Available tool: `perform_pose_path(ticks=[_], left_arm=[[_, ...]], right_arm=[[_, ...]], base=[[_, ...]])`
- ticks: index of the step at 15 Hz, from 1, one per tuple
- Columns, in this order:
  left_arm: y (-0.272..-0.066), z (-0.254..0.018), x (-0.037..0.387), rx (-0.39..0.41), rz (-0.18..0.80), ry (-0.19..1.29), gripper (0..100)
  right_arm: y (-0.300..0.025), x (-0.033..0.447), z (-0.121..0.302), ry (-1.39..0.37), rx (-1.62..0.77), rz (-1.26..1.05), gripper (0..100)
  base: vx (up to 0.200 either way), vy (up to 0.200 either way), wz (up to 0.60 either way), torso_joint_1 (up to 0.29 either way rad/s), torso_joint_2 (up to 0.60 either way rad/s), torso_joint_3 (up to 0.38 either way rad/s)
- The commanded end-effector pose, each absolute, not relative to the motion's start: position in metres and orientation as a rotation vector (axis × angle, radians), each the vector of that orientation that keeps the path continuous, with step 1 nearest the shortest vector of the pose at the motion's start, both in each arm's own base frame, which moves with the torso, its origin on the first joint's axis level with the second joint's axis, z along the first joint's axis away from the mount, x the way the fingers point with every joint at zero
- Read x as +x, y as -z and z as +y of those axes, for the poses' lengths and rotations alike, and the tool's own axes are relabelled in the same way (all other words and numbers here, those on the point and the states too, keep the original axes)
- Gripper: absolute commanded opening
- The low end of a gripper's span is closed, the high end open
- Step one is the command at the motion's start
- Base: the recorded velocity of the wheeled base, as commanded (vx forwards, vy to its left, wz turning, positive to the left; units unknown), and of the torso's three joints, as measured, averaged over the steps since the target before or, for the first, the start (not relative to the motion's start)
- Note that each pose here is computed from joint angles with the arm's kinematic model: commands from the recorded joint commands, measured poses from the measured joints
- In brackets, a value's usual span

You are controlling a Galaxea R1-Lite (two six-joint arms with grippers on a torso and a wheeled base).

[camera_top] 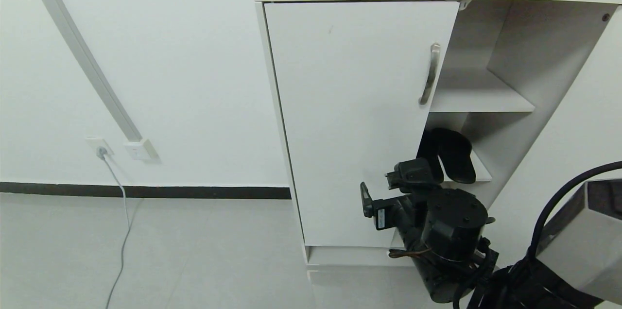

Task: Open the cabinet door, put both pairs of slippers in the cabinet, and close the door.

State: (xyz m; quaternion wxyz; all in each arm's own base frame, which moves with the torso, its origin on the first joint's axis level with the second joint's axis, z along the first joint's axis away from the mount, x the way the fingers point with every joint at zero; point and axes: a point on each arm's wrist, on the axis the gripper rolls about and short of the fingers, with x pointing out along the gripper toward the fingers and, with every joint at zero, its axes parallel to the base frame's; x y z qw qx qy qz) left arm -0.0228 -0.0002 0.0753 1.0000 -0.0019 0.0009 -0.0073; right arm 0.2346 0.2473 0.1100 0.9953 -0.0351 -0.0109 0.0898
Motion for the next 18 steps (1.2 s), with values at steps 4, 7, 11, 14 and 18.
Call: perform_pose_path(ticks=[4, 7, 11, 14, 18], left_arm=[[-0.0754, -0.0002, -0.0227, -0.006, 0.003, 0.014, 0], [-0.0754, -0.0002, -0.0227, -0.006, 0.003, 0.014, 0], [-0.0754, -0.0002, -0.0227, -0.006, 0.003, 0.014, 0], [-0.0754, -0.0002, -0.0227, -0.006, 0.003, 0.014, 0], [-0.0754, -0.0002, -0.0227, -0.006, 0.003, 0.014, 0]], right_arm=[[-0.112, 0.2311, 0.245, -0.189, -0.072, -0.023, 100], [-0.1113, 0.2312, 0.2452, -0.19, -0.074, -0.02, 100], [-0.1111, 0.2312, 0.2451, -0.188, -0.075, -0.019, 100], [-0.1094, 0.2307, 0.2445, -0.188, -0.08, -0.014, 100], [-0.1094, 0.2307, 0.2445, -0.188, -0.08, -0.014, 100]], base=[[0.0, 0.0, 0.0, 0.0, 0.0, 0.0], [0.0, 0.0, 0.0, 0.0, 0.0, 0.0], [0.0, 0.0, 0.0, 0.003, -0.15, -0.255], [0.0, 0.0, 0.0, 0.03, -0.51, -0.378], [0.0, 0.0, 0.0, 0.088, -0.47, -0.36]])
